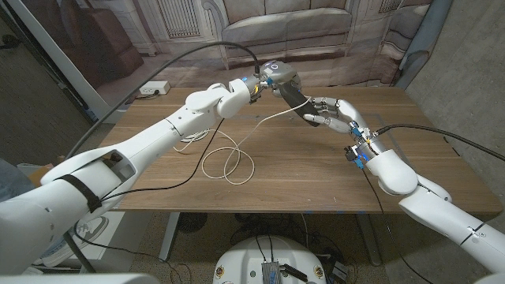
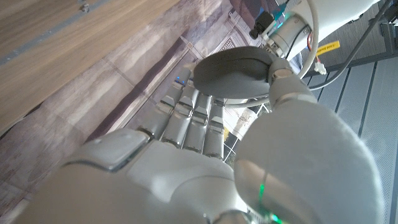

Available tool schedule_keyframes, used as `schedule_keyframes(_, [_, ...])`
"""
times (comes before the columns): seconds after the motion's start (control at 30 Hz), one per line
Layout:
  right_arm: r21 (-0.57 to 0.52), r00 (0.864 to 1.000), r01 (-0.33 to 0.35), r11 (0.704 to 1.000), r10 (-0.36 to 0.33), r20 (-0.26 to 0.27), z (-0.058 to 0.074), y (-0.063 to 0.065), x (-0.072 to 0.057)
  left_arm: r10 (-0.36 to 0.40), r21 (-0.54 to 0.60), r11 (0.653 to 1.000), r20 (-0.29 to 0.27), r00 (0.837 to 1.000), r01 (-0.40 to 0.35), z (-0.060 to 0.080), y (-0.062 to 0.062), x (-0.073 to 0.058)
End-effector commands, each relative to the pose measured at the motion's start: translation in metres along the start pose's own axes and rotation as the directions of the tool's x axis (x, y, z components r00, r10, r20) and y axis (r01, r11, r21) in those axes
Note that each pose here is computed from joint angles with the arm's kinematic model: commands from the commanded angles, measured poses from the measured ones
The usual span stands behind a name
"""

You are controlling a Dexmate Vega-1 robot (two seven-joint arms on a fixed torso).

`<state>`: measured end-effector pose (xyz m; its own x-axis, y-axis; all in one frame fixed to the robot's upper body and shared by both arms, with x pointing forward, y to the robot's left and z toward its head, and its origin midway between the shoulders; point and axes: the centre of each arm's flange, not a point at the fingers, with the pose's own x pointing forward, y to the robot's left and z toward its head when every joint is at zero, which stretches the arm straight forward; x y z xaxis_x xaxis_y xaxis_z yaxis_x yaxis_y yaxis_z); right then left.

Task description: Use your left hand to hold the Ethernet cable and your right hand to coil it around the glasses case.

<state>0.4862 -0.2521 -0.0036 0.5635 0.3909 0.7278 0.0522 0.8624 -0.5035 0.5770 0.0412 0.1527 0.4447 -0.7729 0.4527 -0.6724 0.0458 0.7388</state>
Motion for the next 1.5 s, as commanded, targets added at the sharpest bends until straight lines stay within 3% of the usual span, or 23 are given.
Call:
schedule_keyframes(0.03, [-0.042,0.998,0.059,0.997,-0.058,0.024,0.012,-0.014,0.001,-0.014,-0.068,0.998,-0.029,0.999,0.012,-0.002,-0.014,-0.015])
schedule_keyframes(0.3, [-0.154,0.997,0.076,0.985,-0.077,-0.002,0.016,-0.025,0.011,-0.022,-0.104,0.994,-0.025,0.999,0.019,0.004,-0.017,-0.030])
schedule_keyframes(0.67, [-0.333,0.995,0.076,0.940,-0.093,-0.036,0.017,-0.031,0.032,-0.061,-0.100,0.993,0.032,0.998,0.064,0.027,-0.016,-0.050])
schedule_keyframes(0.93, [-0.348,0.993,0.085,0.934,-0.109,-0.051,0.012,-0.040,0.040,-0.082,-0.108,0.991,-0.014,0.997,0.080,0.023,-0.017,-0.065])
schedule_keyframes(1.27, [-0.350,0.987,0.137,0.927,-0.156,-0.026,0.010,-0.050,0.043,-0.130,-0.128,0.984,-0.064,0.989,0.121,0.021,-0.025,-0.082])
schedule_keyframes(1.5, [-0.369,0.981,0.155,0.917,-0.186,-0.050,0.003,-0.062,0.045,-0.125,-0.062,0.991,-0.077,0.989,0.120,0.030,-0.014,-0.094])
